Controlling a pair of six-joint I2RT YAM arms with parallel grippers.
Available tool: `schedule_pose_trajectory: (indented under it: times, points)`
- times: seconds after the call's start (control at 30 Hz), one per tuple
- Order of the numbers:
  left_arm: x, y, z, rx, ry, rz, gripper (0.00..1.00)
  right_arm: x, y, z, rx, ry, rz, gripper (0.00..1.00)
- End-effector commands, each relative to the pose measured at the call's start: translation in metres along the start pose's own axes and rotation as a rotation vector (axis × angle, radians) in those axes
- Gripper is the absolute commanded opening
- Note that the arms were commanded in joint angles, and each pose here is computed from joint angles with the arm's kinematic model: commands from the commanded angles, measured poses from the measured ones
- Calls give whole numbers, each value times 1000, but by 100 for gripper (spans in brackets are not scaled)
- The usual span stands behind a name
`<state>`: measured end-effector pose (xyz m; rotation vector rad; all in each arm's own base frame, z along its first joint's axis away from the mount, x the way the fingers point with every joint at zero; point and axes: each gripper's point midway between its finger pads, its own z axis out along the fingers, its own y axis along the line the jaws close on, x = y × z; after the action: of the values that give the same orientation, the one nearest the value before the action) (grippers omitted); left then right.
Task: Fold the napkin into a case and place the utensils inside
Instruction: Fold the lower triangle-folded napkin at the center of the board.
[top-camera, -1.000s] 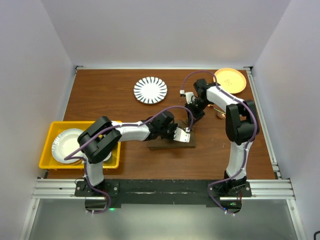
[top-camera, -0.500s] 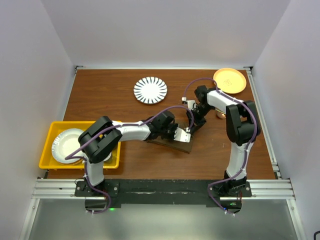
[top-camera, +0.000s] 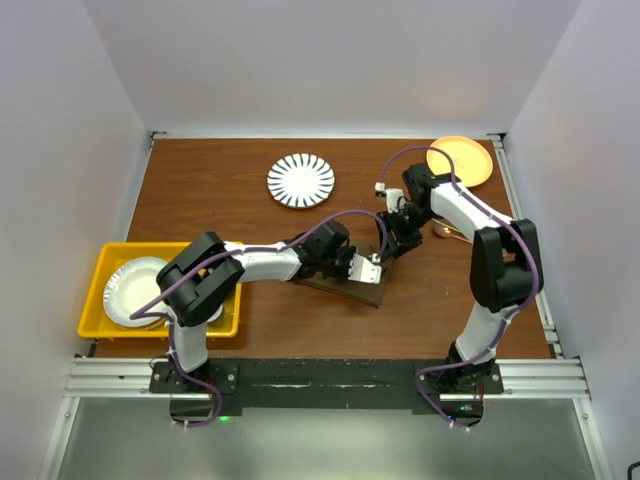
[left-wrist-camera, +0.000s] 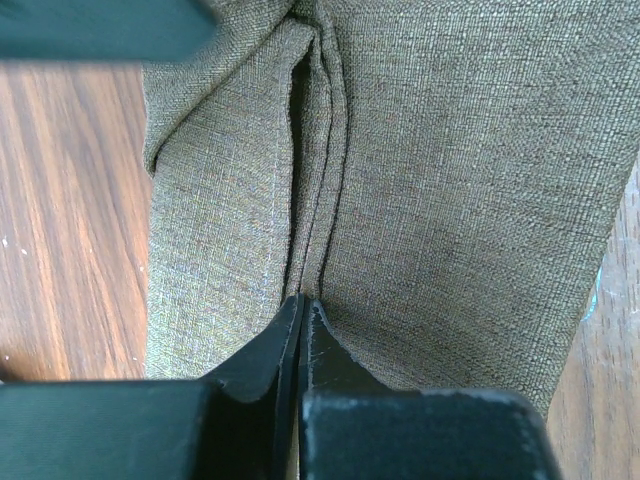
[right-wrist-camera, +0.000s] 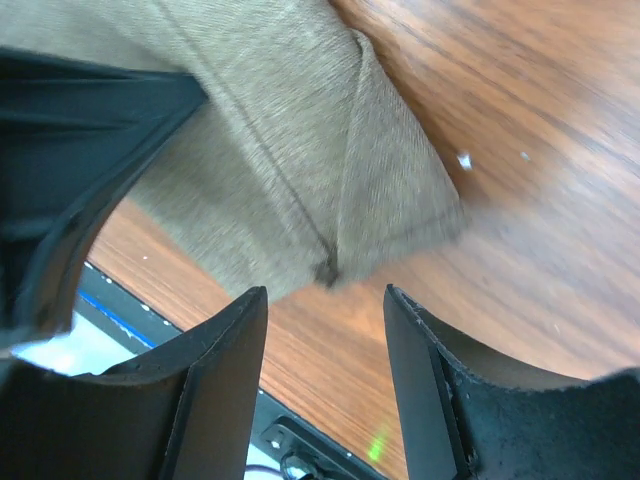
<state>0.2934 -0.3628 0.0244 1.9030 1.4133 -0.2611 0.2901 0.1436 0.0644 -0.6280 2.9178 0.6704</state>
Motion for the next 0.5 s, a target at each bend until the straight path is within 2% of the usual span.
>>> schedule_pose_trajectory:
  times: [0.0,0.3,0.4,0.47]
  points:
    - [-1,-9,5,32,-5,-39,0,-10,-2,-4,23,-74,18,54]
    - [4,-18,4,62,13,-61,0,0,-7,13,25,-39,109,54]
    - [3,-18,4,63,12,-66,0,0,0,15,-15,-41,126,48]
    - [3,-17,4,59,12,-65,0,-2,4,16,-41,-50,131,38]
